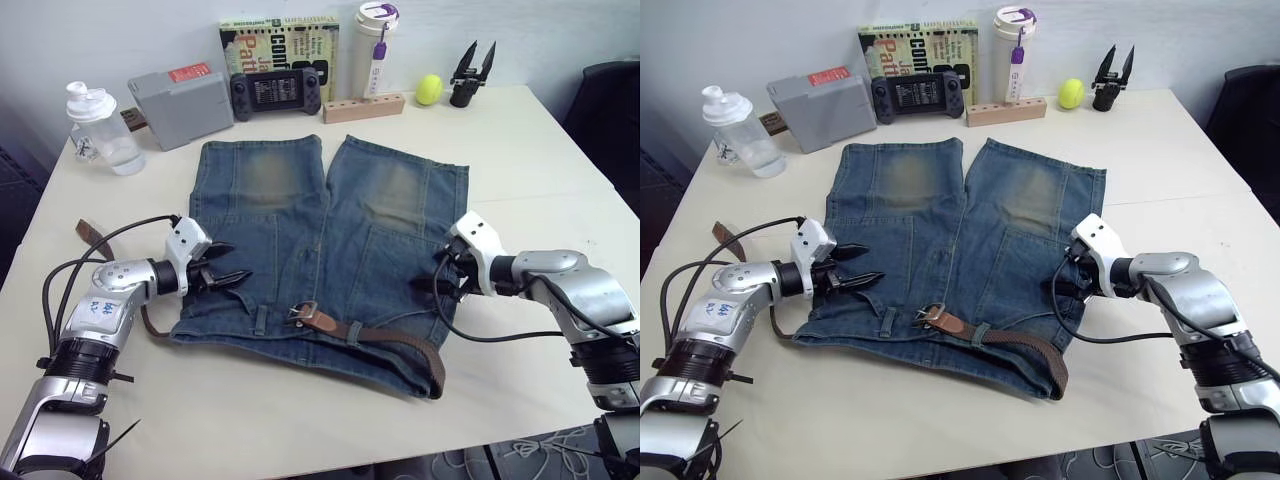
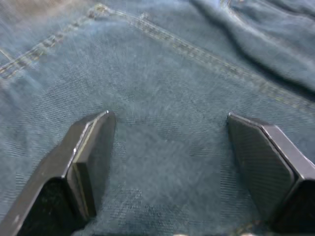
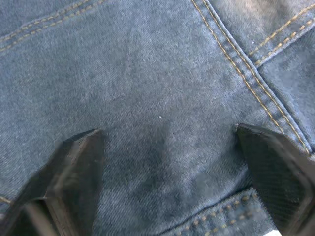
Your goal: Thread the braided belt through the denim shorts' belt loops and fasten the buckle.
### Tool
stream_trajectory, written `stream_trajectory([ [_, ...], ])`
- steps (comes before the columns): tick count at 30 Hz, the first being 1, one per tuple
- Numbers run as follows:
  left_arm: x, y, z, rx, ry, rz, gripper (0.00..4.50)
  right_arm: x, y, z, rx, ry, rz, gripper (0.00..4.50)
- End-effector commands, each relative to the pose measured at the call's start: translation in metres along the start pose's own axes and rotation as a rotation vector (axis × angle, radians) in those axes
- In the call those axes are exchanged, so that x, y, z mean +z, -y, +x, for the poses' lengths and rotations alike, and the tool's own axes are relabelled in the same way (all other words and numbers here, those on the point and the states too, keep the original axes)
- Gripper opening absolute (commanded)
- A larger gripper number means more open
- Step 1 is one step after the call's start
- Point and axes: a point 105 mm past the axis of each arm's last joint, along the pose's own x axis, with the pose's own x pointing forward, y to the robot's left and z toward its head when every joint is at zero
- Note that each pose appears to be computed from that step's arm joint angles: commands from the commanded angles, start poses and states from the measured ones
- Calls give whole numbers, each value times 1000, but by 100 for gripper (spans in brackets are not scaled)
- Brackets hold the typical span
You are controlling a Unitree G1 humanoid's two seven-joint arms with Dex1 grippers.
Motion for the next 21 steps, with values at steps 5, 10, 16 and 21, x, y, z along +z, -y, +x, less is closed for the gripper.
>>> stream_trajectory([
  [5, -33, 11, 15, -40, -130, 28, 251, -33, 20, 21, -96, -153, -43, 80],
  [10, -33, 22, 29, -54, -112, 6, 130, -22, 50, 26, -245, -137, -99, 0],
  [16, -37, 11, 39, 47, -132, 10, 130, -10, 72, 25, -330, -119, -133, 0],
  [21, -26, 10, 46, 58, -81, -2, 130, -8, 79, 26, -362, -113, -142, 0],
])
